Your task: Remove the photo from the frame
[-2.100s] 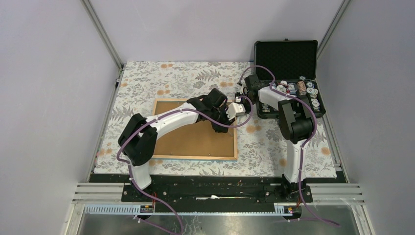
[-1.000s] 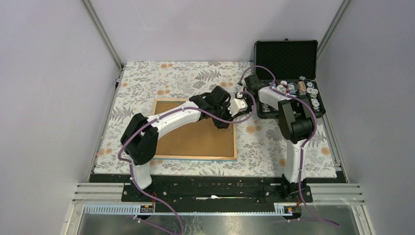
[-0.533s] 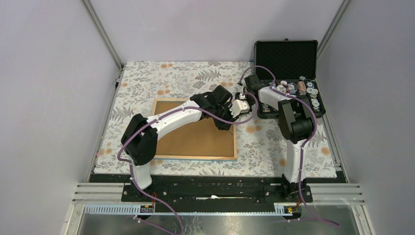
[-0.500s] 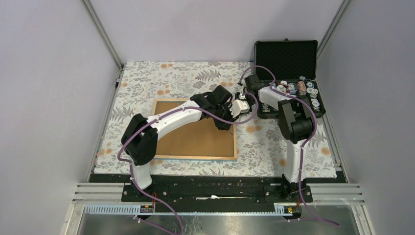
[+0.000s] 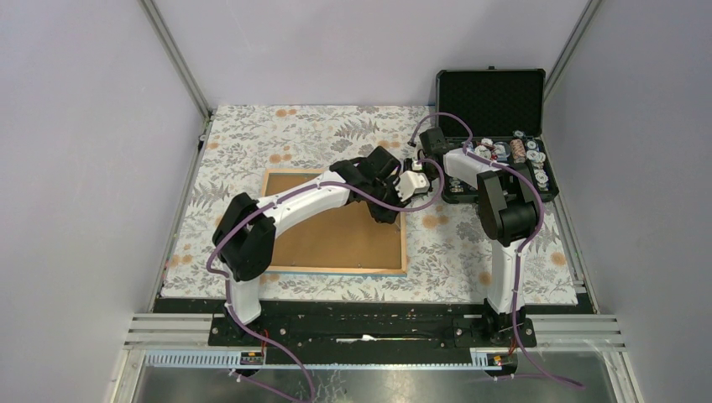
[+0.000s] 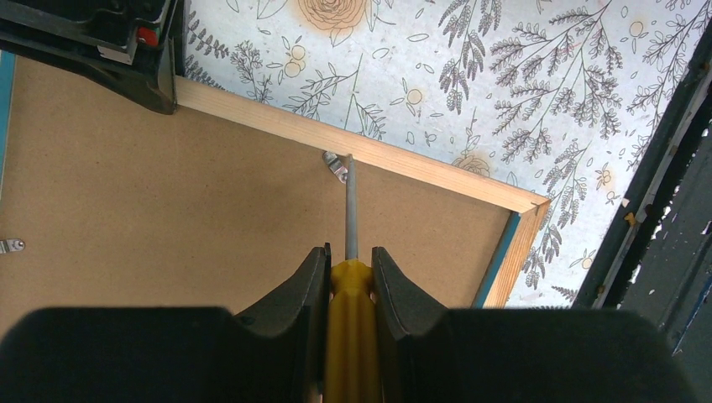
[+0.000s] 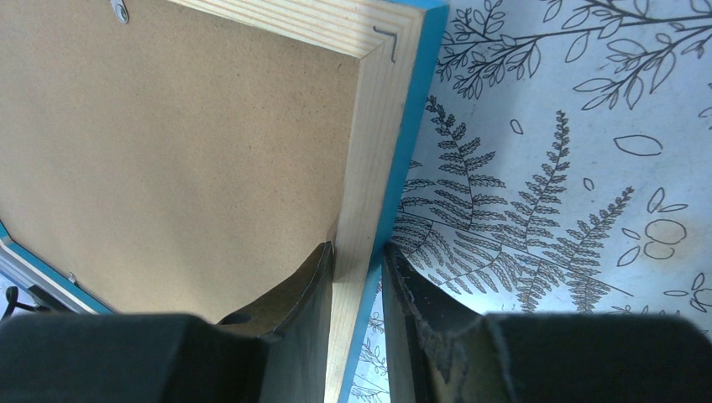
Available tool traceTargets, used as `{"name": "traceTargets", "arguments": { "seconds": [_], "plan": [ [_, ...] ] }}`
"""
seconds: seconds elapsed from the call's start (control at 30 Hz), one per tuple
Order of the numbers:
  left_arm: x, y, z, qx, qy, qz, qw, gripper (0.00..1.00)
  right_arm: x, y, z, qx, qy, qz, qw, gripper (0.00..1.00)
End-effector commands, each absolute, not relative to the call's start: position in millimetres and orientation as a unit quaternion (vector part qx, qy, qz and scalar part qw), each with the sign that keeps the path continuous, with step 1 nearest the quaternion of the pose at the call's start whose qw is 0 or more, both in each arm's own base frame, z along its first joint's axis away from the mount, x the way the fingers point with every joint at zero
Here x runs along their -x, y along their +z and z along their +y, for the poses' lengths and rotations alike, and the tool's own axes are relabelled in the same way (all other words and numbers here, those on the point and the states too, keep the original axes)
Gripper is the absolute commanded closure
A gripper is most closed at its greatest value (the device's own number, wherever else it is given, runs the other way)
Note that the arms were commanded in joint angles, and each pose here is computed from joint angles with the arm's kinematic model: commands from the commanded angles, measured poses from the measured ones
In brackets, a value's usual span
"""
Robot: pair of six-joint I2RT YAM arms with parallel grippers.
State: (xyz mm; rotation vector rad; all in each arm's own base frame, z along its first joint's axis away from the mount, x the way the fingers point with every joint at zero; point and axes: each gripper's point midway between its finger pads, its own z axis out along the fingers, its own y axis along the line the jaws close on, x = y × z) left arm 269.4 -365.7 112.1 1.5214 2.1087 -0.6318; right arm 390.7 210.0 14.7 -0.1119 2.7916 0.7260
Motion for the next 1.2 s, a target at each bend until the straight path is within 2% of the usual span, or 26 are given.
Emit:
{"name": "traceTargets", "arguments": {
  "seconds": [0.0, 1.17],
  "plan": [
    [-277.4, 124.2, -375.3, -0.551, -0.231, 0.762, 0.250, 1.00, -380.2, -3.3, 213.5, 0.039, 0.245, 0.963, 0.105, 1.00],
    [-272.0, 111.7, -374.7, -0.538, -0.238, 0.777, 0.224, 1.00, -380.3, -6.9, 215.4, 0.035, 0.248, 0.963, 0.099, 1.00]
  ]
}}
